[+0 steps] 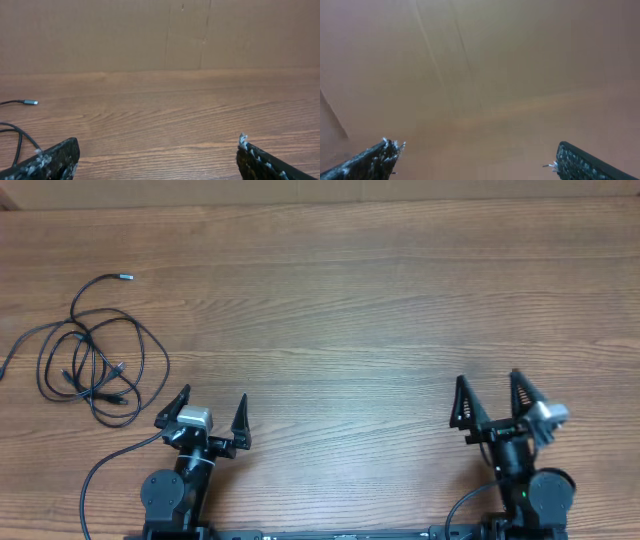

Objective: Untangle cables

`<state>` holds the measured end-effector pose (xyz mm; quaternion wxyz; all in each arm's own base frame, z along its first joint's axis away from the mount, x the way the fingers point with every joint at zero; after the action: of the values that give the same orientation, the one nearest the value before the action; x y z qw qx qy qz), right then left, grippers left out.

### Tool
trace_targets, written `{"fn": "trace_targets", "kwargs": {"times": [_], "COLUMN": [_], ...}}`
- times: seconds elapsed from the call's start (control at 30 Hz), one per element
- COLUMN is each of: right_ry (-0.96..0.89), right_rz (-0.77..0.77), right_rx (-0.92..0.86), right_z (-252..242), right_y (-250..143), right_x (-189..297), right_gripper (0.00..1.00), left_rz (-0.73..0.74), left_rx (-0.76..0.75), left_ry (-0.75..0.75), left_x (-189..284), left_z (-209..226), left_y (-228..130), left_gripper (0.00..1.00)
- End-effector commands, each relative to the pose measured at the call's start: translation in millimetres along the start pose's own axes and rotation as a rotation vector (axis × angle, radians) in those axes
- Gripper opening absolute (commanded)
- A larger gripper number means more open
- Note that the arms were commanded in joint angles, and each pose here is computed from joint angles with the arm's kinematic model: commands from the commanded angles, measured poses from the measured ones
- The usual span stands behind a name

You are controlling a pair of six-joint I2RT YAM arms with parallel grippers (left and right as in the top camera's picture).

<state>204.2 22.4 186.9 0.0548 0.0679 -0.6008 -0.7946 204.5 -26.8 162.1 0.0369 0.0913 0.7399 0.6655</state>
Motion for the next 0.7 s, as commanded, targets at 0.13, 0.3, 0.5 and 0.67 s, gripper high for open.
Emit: {"fn": "trace_targets", "kwargs": {"times": [0.13, 0.3, 0.5, 0.67], "right_ry": [-0.019, -0.019, -0.016, -0.016], "right_rz": [0.052, 0.055, 0.053, 0.054], "right_rx": [0.139, 0.332, 0.321, 0.321], "right_z": [-4.4, -5.3, -4.8, -4.8], "right_y": [-13.3, -13.4, -13.2, -13.3], "right_x": [0.1, 0.1, 0.1, 0.1], "right_gripper": [1.00, 1.00, 1.00, 1.00], "left_rz": [-0.003, -0.003, -0.003, -0.003], "left_rx": [-0.002, -0.002, -0.002, -0.002], "left_ry": [-0.007, -0.007, -0.007, -0.007], "left_x": [0.2, 0.2, 0.2, 0.2], "left_z": [-1.4, -1.4, -1.4, -1.4], "left_y": [-0.7, -0.7, -0.7, -0.7], "left_gripper": [0.99, 1.00, 1.00, 1.00]}}
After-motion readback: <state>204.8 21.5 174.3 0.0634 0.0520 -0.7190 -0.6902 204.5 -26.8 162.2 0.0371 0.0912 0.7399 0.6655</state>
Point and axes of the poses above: each gripper's point midway between its finger pads, its own x axis back along the fingers, its own z axis along the line the jaws close on, y = z × x, the point moved 4 cm from there along x, back along the fingers, and after that the axes turned 3 degrees about x, right-handed, at the moved point
